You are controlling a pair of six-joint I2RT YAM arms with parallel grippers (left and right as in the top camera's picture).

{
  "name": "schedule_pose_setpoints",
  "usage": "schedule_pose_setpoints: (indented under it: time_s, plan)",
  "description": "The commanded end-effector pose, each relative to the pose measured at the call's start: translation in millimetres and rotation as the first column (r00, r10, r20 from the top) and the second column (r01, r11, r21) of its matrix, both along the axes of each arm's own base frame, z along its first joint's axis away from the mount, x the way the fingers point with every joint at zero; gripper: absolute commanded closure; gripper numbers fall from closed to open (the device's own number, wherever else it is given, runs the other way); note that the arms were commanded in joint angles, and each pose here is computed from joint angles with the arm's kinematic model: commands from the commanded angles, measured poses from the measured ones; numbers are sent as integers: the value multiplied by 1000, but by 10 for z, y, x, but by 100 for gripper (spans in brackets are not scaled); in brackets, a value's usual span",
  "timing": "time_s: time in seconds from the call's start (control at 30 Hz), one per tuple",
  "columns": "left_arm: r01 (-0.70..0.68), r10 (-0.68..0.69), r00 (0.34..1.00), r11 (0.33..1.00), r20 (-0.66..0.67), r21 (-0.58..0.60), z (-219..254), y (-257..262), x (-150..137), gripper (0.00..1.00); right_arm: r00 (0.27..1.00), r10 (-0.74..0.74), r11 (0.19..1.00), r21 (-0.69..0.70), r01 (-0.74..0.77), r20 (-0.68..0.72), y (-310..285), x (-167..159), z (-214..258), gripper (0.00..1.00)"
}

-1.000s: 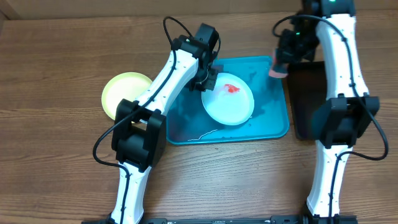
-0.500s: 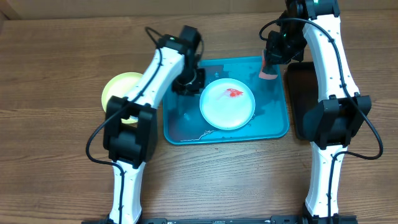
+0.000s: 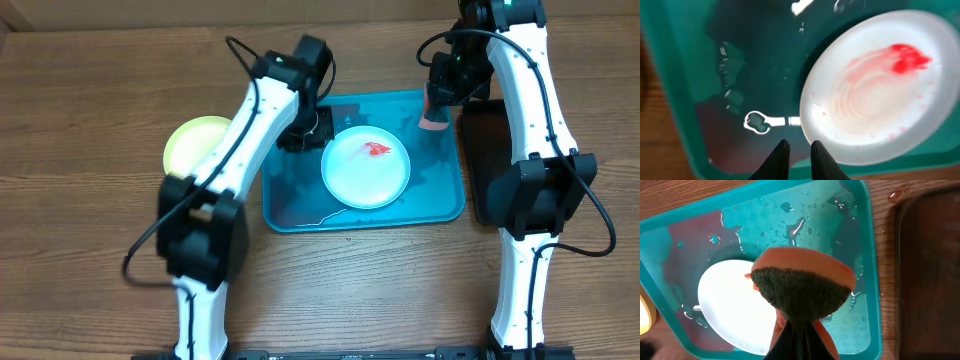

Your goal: Clean dirty plates on tray and stack at the side

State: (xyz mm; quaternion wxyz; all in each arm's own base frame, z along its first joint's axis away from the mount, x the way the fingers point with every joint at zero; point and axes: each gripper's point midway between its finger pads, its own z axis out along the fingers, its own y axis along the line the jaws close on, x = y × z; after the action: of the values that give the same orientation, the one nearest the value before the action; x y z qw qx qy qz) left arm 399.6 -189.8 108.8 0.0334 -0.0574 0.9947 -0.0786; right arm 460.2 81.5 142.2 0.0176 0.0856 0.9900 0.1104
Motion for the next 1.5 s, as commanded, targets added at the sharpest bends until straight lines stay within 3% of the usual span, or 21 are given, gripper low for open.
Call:
schedule_pose_setpoints:
  time_s: [0.0,0.2,0.27,0.57,0.73,0.97,1.27,1.47]
  plan:
    - [-54,52,987,998,152,11,534,51,-70,81,995,-4,1000,-7,5,100,-42,53,339,96]
    - [-110,116,979,993,165,-43,213,-223,-316,73,995,-5,1000,-7,6,100,-41,52,339,96]
    - [-166,172,974,985,145,-56,0,-289,-358,65,995,-4,1000,-7,5,100,-41,53,339,96]
    - [-419,420,900,908,120,-35,-605,-225,-462,68,996,-4,1000,2,4,91,-26,30,339,96]
    - [-487,488,859,872,159,-47,-720,-180,-428,61,996,-4,1000,2,4,86,-27,20,338,96]
    - [-463,465,873,885,148,-51,-818,-260,-525,71,996,-4,1000,2,4,87,-27,22,338,96]
    - [-446,449,885,893,122,-55,-860,-361,-635,73,996,-4,1000,2,4,87,-27,22,338,96]
    - [-463,468,876,884,121,-64,-936,-349,-655,81,996,-4,1000,2,4,87,-26,22,338,96]
